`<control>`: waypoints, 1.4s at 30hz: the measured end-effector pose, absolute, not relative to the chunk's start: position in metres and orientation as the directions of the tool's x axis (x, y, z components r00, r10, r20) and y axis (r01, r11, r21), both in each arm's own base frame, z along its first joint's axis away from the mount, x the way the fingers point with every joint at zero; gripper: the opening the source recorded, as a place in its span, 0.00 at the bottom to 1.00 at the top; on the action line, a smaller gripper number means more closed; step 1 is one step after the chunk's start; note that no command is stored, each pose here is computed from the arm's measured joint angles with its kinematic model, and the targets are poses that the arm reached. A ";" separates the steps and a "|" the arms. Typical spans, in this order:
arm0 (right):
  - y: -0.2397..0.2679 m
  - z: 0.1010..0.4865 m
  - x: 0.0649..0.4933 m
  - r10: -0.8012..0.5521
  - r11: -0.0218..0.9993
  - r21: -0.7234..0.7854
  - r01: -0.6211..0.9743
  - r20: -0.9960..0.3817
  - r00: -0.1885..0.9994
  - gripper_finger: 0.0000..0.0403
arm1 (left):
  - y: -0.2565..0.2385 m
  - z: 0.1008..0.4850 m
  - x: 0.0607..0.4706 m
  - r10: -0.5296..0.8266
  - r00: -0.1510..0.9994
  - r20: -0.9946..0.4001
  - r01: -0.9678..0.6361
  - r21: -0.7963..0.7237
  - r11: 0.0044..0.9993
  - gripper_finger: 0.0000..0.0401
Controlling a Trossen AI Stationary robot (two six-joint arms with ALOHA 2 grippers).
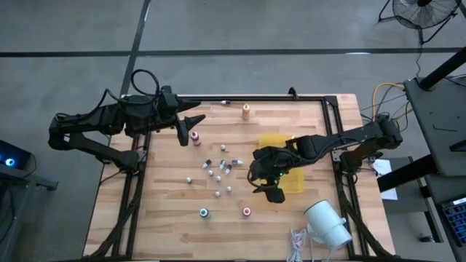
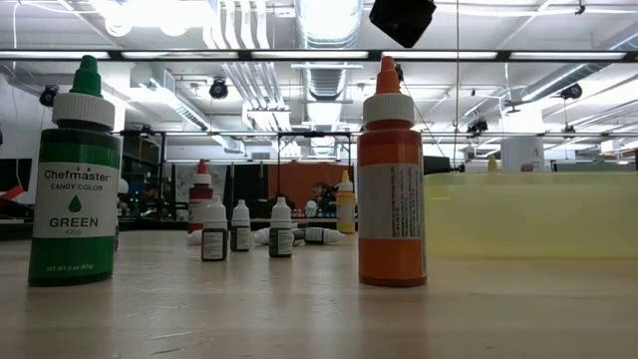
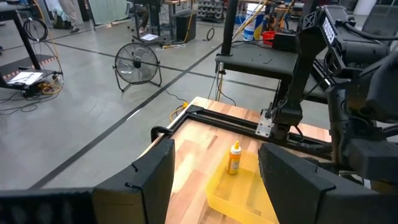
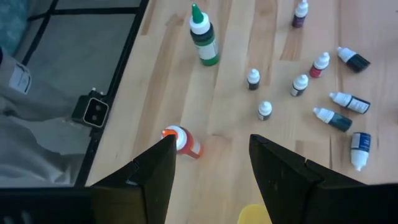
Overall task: Pick & Place food coloring
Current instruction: Put the big orange food coloring bottle into the yellow bin
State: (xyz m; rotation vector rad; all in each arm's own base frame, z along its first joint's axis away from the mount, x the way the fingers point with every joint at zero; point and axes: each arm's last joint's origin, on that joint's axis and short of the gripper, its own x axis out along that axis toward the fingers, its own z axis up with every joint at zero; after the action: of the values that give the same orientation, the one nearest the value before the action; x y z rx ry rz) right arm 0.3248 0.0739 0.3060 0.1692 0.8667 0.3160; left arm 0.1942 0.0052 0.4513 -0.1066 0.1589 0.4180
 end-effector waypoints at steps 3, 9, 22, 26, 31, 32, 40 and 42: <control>0.074 0.305 0.327 0.341 0.940 0.273 -0.205 -0.716 0.610 0.48 | 0.005 0.451 0.194 0.395 0.902 -0.176 -0.411 -0.071 0.909 0.51; 0.074 0.304 0.327 0.340 0.940 0.275 -0.202 -0.718 0.607 0.48 | 0.005 0.451 0.194 0.394 0.902 -0.176 -0.411 -0.071 0.909 0.51; 0.076 0.304 0.327 0.344 0.939 0.275 -0.208 -0.717 0.606 0.59 | 0.005 0.451 0.194 0.395 0.901 -0.177 -0.412 -0.071 0.908 0.51; 0.077 0.304 0.327 0.345 0.939 0.275 -0.209 -0.716 0.607 0.66 | 0.005 0.451 0.194 0.395 0.902 -0.177 -0.412 -0.071 0.909 0.51; 0.077 0.305 0.327 0.345 0.939 0.268 -0.218 -0.713 0.610 0.72 | 0.005 0.451 0.194 0.395 0.902 -0.177 -0.411 -0.071 0.909 0.51; 0.077 0.305 0.327 0.345 0.939 0.261 -0.225 -0.713 0.610 0.72 | 0.005 0.451 0.194 0.395 0.902 -0.177 -0.412 -0.071 0.909 0.51; 0.077 0.306 0.328 0.347 0.937 0.235 -0.258 -0.705 0.619 0.72 | 0.005 0.451 0.194 0.395 0.902 -0.177 -0.412 -0.071 0.909 0.51; 0.077 0.306 0.328 0.347 0.937 0.233 -0.261 -0.704 0.620 0.72 | 0.005 0.451 0.194 0.395 0.902 -0.177 -0.412 -0.071 0.909 0.51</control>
State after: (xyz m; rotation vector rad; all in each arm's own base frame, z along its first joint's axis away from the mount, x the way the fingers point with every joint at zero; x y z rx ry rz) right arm 0.3281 0.0768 0.3056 0.1115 0.8320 0.3502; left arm 0.1942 0.0052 0.4512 -0.1081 0.1602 0.4177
